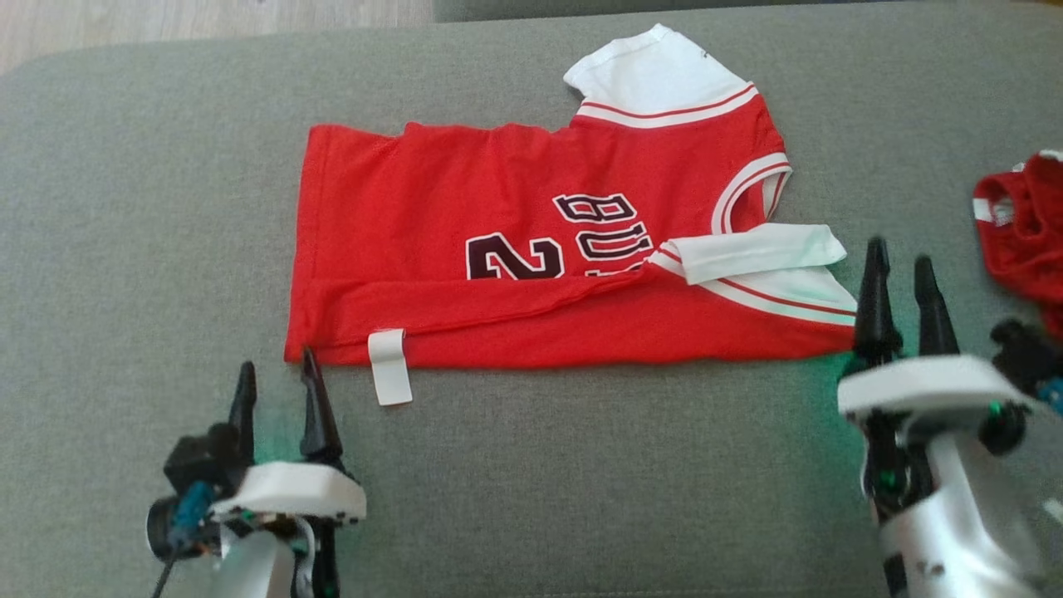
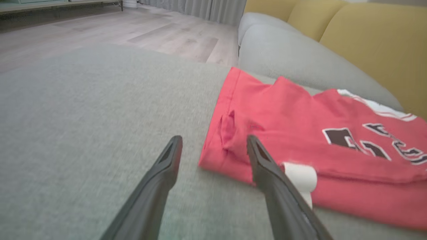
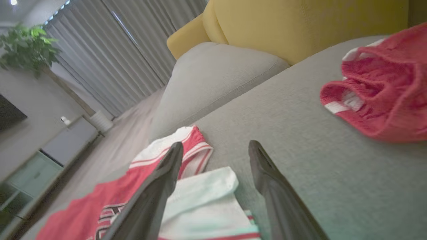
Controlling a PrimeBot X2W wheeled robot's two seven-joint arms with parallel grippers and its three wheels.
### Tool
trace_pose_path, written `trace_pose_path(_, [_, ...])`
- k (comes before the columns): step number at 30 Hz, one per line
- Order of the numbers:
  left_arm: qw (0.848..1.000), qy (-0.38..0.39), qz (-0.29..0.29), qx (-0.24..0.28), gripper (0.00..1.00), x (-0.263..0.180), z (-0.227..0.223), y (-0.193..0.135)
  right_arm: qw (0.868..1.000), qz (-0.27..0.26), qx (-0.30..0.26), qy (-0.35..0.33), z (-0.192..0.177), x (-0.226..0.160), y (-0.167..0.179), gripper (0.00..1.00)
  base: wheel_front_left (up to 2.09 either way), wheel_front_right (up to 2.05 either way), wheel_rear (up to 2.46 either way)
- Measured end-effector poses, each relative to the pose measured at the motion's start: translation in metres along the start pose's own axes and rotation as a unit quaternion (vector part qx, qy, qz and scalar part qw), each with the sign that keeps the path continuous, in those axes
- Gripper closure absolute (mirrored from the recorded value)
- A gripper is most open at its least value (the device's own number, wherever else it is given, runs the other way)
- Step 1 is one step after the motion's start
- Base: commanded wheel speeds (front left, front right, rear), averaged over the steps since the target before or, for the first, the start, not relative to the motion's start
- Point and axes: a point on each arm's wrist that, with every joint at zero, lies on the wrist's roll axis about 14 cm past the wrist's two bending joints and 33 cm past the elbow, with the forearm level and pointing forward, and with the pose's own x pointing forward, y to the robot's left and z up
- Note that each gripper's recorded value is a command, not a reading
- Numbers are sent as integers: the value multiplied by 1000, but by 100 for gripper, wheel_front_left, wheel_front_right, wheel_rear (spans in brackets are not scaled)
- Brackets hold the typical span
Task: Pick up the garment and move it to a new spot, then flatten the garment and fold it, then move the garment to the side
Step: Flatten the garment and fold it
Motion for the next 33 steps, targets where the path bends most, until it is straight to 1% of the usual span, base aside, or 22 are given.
trace_pose_path(3, [1000, 12, 0, 15, 0, -7, -8, 2, 998, -6, -62, 10, -5, -15, -12, 0, 0, 0, 0])
trace_pose_path(5, [1000, 9, -6, 25, 0, -8, -7, -1, 995, 4, -103, 12, -6, -21, -11, 0, 0, 0, 0])
trace_pose_path(8, [999, 7, -10, 42, 0, -11, -5, -3, 990, 16, -141, 9, -3, -28, -6, 0, 0, 0, 0])
trace_pose_path(10, [999, 4, -13, 50, 0, -14, -3, -4, 989, 20, -147, 7, -2, -33, -3, 0, 0, 0, 0])
trace_pose_path(13, [998, 9, -13, 66, 0, -28, -10, -2, 984, 34, -176, 18, -9, -48, 1, 0, 0, 0, 0])
trace_pose_path(20, [995, 16, -20, 94, 0, -51, -19, 1, 974, 52, -219, 25, -14, -70, 7, 0, 0, 0, 0])
trace_pose_path(28, [994, 27, -12, 104, 0, -71, -30, 10, 970, 57, -235, 26, -15, -83, 8, 0, 0, 0, 0])
trace_pose_path(33, [994, 34, -15, 103, 0, -68, -34, 11, 969, 55, -239, 35, -21, -81, 5, 0, 0, 0, 0])
